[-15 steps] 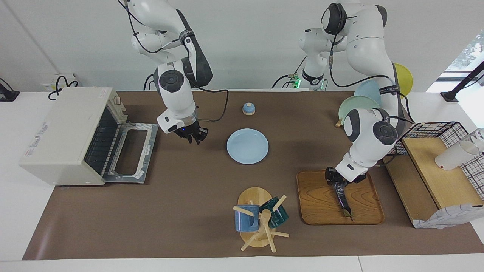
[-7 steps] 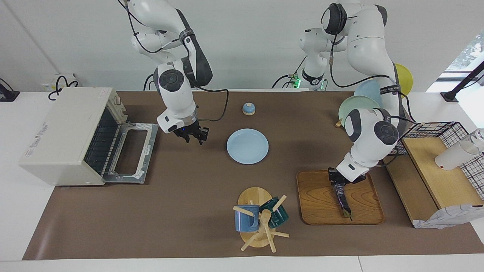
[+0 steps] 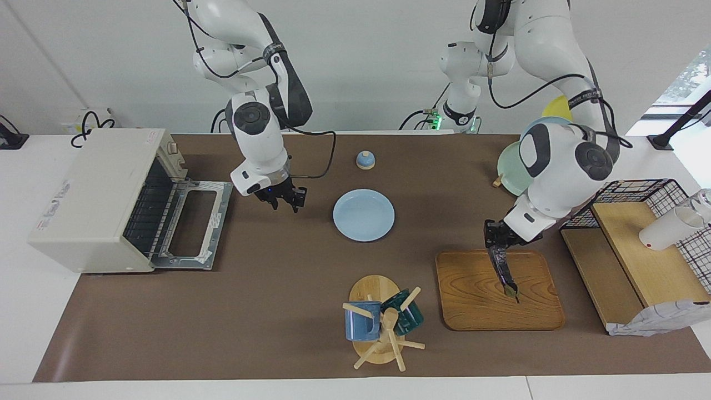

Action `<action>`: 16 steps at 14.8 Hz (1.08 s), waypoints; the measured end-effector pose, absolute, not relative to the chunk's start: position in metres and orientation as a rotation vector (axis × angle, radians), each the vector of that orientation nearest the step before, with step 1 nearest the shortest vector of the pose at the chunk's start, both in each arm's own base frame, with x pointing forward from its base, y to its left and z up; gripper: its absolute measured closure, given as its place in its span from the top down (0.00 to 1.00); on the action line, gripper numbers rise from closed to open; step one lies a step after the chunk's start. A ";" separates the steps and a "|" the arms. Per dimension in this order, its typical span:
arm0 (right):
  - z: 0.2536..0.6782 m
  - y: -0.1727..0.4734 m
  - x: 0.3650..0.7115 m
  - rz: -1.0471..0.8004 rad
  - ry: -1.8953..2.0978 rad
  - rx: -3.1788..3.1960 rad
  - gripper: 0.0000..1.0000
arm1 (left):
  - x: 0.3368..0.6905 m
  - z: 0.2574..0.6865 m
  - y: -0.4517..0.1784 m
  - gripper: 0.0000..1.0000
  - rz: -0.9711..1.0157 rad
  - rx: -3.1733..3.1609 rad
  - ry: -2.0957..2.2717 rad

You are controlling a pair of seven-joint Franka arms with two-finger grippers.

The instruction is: Put eggplant into oven

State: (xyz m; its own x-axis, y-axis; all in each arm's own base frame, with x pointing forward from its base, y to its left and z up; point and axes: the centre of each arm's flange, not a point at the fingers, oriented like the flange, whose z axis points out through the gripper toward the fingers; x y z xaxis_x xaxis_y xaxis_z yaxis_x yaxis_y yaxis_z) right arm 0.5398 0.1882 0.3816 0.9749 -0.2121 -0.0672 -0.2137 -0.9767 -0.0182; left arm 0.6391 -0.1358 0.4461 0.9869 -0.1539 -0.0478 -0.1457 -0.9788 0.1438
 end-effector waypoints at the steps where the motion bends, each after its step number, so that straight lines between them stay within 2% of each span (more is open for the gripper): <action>1: 0.382 0.188 0.540 0.101 0.334 -3.097 0.61 | 0.627 0.459 -0.159 0.41 -0.100 2.994 -0.200; 4: 0.382 0.188 0.540 0.101 0.334 -3.097 0.62 | 0.586 0.463 -0.248 0.41 -0.144 3.008 -0.164; 6: 0.382 0.188 0.540 0.101 0.334 -3.097 0.62 | 0.558 0.450 -0.297 0.41 -0.165 3.012 -0.176; 8: 0.382 0.188 0.540 0.101 0.334 -3.097 0.62 | 0.529 0.428 -0.335 0.41 -0.100 3.000 -0.184; 12: 0.382 0.188 0.540 0.101 0.334 -3.097 0.62 | 0.459 0.384 -0.387 0.41 -0.030 2.984 -0.200; 14: 0.382 0.188 0.540 0.101 0.334 -3.097 0.62 | 0.440 0.367 -0.407 0.41 -0.007 2.977 -0.204; 16: 0.382 0.188 0.540 0.101 0.334 -3.097 0.62 | 0.434 0.355 -0.413 0.41 -0.009 2.979 -0.210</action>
